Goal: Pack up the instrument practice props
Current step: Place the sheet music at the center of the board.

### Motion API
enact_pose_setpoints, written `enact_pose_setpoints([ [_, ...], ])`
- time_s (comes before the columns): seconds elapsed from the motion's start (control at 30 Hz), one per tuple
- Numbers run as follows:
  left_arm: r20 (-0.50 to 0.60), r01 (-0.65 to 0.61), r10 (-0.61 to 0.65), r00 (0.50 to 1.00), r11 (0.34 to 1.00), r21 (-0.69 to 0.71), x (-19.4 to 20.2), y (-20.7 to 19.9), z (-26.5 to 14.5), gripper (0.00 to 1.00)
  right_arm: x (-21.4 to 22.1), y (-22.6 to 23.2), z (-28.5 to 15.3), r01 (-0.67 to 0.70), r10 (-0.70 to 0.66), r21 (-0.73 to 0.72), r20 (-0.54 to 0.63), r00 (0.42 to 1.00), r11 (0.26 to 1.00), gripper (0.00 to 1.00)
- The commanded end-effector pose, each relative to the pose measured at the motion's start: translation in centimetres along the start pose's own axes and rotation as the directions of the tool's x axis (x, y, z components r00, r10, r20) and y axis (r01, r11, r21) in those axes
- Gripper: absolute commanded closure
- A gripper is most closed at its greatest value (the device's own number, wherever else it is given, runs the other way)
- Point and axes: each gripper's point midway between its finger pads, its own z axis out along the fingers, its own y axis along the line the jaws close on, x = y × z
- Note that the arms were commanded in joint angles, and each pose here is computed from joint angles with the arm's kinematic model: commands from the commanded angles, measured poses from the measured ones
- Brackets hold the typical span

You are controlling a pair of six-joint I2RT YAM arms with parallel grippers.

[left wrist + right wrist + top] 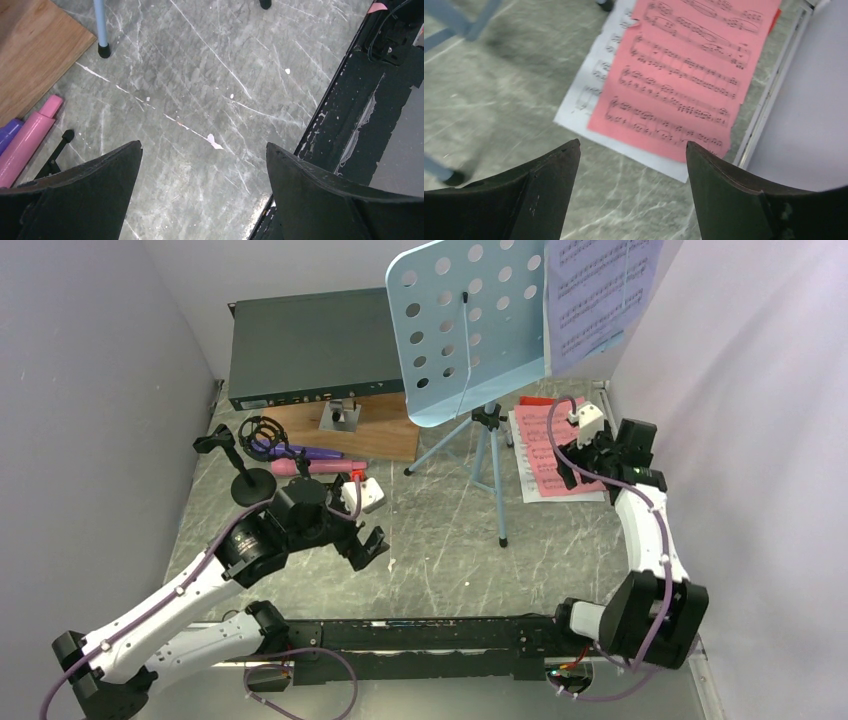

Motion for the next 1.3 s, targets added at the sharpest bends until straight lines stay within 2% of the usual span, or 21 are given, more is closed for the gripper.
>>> enact_pose_setpoints([
  [0.0,0.048,0.040,-0.042,0.998,0.999,0.037,-0.9,-0.2,0.0,0.01,-2.0,3.8,-3.7,0.080,-0.064,-0.147,0.111,0.992,0.986,0.19],
  [0.17,0.053,0.070,-0.071,0.996,0.997,0.022,-0.9,0.5,0.1,0.01,-4.6,6.2,-7.4,0.141,-0.097,-0.197,0.217,0.971,0.970,0.16],
  [0.43,0.052,0.098,-0.099,0.994,0.995,0.009,-0.8,1.2,0.2,0.00,-8.0,8.9,-11.9,0.184,-0.091,-0.289,0.308,0.947,0.940,0.15],
  [0.73,0.053,0.120,-0.121,0.991,0.993,0.011,-0.7,1.4,0.1,0.01,-14.7,7.6,-16.5,0.176,-0.060,-0.267,0.394,0.917,0.948,0.14],
  [0.97,0.058,0.131,-0.131,0.990,0.991,0.012,-0.7,1.6,0.1,0.00,-19.7,8.9,-19.9,0.155,0.056,-0.376,0.493,0.868,0.913,0.16],
  [1.27,0.088,0.143,-0.145,0.986,0.989,0.029,-1.3,1.9,-0.1,0.00,-23.7,8.1,-22.0,0.126,0.095,-0.354,0.545,0.833,0.927,0.18],
])
